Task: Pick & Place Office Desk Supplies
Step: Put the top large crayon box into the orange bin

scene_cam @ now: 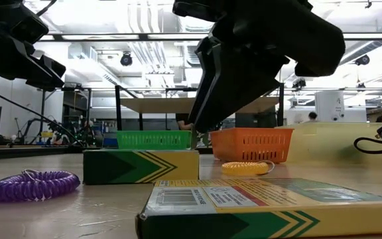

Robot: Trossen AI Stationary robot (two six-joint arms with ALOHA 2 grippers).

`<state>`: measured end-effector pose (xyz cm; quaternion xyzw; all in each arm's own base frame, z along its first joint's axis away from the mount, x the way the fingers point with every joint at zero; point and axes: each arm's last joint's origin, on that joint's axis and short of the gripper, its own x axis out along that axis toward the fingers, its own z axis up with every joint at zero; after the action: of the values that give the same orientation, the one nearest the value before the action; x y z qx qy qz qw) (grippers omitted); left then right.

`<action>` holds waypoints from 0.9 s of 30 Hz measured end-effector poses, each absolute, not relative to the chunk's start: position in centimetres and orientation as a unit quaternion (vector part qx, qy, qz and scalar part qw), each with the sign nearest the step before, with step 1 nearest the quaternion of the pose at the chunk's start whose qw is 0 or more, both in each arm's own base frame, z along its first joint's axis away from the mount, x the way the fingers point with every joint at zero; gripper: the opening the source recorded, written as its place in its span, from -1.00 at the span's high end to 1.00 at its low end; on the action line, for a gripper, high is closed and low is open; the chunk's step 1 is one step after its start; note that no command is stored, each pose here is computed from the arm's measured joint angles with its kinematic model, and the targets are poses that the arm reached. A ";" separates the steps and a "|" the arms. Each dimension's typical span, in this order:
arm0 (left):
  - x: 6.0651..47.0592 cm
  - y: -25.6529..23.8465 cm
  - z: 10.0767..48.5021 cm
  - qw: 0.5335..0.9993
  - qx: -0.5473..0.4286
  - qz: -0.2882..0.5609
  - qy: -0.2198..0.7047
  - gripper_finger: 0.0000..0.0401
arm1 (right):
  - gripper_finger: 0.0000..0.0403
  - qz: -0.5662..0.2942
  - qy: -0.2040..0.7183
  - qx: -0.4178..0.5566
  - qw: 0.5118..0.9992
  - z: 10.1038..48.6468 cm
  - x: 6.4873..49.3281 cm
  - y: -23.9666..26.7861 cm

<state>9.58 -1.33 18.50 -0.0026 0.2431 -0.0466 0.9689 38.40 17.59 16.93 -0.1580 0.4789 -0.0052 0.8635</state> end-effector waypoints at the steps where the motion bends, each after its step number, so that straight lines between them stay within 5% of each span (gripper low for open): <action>1: 9.6 -1.3 18.5 0.969 -0.003 -0.046 0.243 0.29 | 0.17 -0.008 0.479 -0.152 0.865 16.9 38.4 17.6; 18: 9.6 -1.3 18.5 0.969 -0.003 -0.046 0.243 0.29 | 0.04 -0.005 0.474 -0.123 0.872 17.4 37.3 19.2; 27: 9.6 -1.3 18.5 0.969 -0.003 -0.046 0.243 0.29 | 0.04 -0.134 0.406 0.101 0.898 20.7 37.3 17.9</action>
<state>9.58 -1.33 18.49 -0.0027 0.2433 -0.0464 0.9688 37.32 17.93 20.68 0.1014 0.4058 -0.1344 0.8983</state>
